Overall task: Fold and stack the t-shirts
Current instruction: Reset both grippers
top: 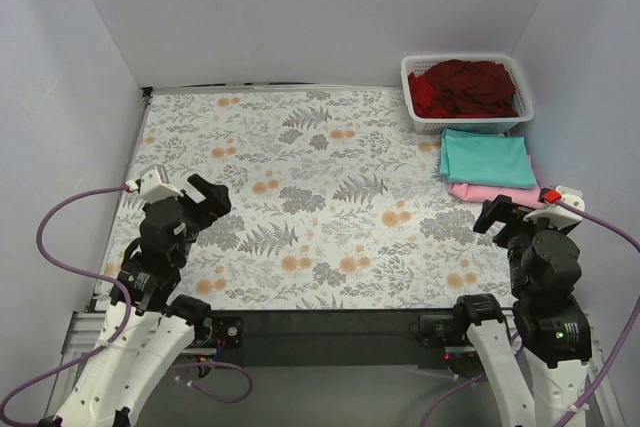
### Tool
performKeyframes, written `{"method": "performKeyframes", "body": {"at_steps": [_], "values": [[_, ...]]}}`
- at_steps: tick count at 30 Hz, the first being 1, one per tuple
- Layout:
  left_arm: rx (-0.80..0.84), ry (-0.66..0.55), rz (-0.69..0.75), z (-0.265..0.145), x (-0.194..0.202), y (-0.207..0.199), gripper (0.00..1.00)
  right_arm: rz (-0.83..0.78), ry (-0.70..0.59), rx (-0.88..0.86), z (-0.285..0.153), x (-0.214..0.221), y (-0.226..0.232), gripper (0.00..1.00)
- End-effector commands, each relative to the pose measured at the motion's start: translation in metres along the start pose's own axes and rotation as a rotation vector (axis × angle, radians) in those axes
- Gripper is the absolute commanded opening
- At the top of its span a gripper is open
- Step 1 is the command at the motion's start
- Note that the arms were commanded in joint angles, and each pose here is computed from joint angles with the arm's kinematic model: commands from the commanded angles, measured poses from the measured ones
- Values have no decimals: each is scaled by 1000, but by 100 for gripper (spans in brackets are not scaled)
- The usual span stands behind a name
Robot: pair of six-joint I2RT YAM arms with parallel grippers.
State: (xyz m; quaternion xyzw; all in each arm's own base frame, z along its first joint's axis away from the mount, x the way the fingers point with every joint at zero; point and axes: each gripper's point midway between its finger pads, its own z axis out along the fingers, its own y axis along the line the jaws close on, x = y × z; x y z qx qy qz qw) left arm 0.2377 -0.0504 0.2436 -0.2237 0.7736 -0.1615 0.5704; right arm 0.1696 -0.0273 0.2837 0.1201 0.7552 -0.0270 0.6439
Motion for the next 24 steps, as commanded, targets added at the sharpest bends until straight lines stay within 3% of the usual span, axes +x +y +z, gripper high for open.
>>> {"method": "performKeyframes", "body": {"at_steps": [1, 7, 24], "values": [[-50, -38, -31, 2, 3, 15, 92, 11, -62, -15, 5, -12, 4, 98], [-30, -51, -19, 8, 12, 19, 98, 17, -59, -24, 9, -10, 7, 98], [-49, 0, 7, 21, 32, 25, 98, -4, -17, -82, 26, 5, 22, 99]]}}
